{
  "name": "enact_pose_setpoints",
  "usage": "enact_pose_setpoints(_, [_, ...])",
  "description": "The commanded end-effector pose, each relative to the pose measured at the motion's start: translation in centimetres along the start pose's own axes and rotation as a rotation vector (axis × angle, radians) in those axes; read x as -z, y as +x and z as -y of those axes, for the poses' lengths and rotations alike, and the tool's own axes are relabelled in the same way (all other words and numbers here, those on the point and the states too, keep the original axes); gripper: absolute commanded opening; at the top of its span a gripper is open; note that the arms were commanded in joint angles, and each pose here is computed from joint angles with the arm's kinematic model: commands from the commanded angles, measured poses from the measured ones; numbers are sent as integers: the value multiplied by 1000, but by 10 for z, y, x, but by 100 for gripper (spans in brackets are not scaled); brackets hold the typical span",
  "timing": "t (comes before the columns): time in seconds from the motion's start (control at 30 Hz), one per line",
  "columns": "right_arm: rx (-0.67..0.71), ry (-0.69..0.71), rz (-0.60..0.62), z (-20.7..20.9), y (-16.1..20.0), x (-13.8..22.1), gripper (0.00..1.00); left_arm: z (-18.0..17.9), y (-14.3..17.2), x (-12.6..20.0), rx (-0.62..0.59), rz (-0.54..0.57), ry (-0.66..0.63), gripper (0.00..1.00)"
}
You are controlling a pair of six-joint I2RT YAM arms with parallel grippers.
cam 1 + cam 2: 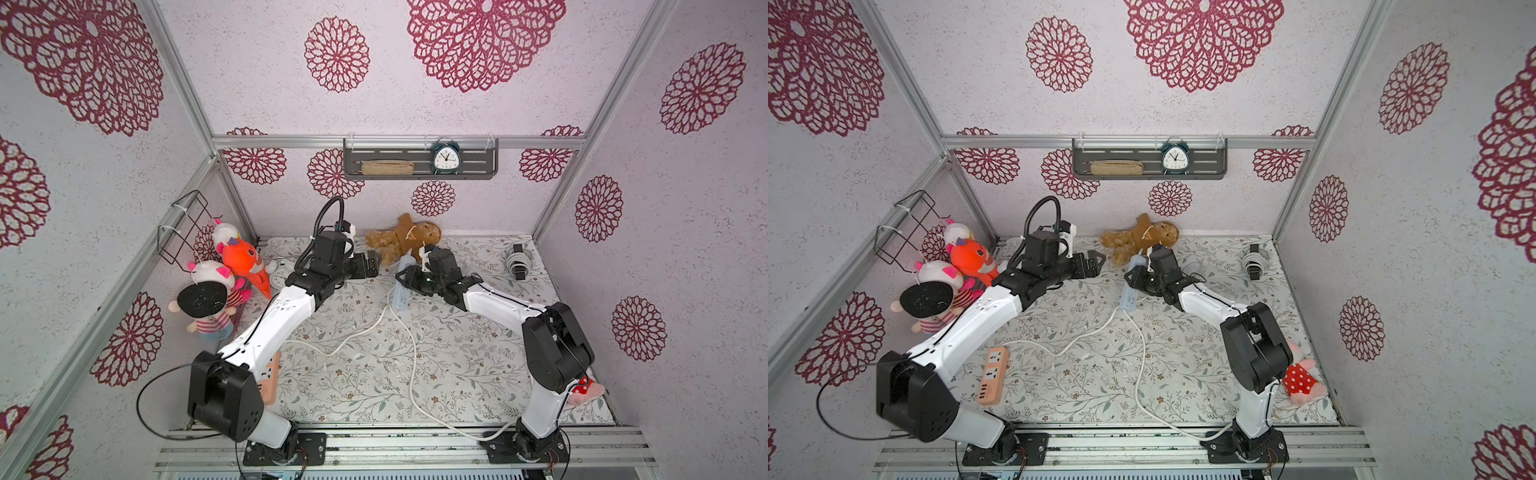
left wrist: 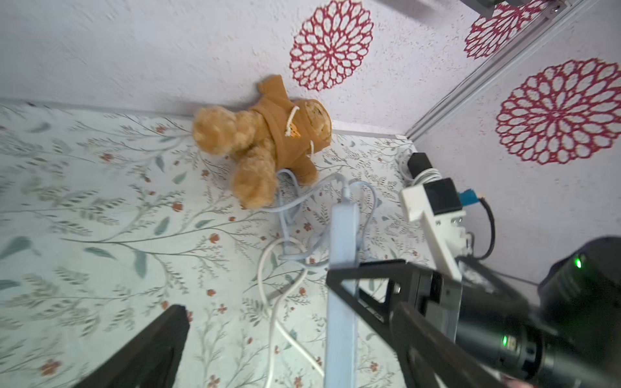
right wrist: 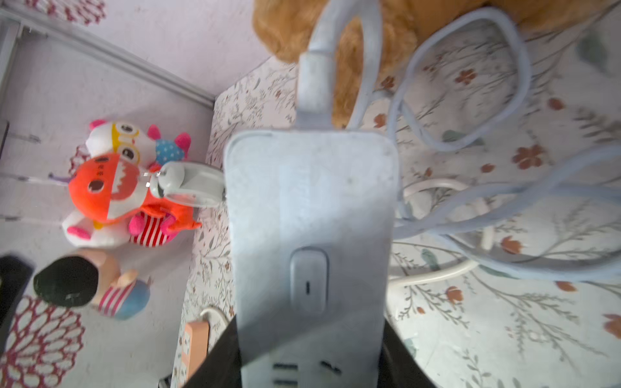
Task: Unwrap the cord wrapped around the power strip
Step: Adjust the power strip.
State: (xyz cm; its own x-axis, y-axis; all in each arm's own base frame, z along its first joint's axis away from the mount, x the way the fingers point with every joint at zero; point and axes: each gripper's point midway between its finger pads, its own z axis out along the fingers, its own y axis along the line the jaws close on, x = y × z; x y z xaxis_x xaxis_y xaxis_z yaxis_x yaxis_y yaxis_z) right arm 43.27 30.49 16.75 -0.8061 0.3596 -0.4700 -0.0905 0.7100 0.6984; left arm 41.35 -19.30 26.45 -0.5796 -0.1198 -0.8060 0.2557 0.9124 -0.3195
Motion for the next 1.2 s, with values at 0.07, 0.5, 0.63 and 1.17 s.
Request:
enact_pose_setpoints(0.07, [-57, 178, 167, 1, -60, 22, 0, -7, 64, -6, -257, -94, -228, 97])
enact_pose_setpoints(0.5, [-10, 287, 178, 0, -72, 33, 0, 65, 72, -62, -351, -28, -183, 98])
enact_pose_setpoints(0.63, [-7, 290, 153, 2, -68, 30, 0, 84, 72, -66, -359, -32, -111, 97])
enact_pose_setpoints(1.17, [-47, 189, 98, -17, -60, 25, 0, 100, 98, -95, -305, -94, -22, 71])
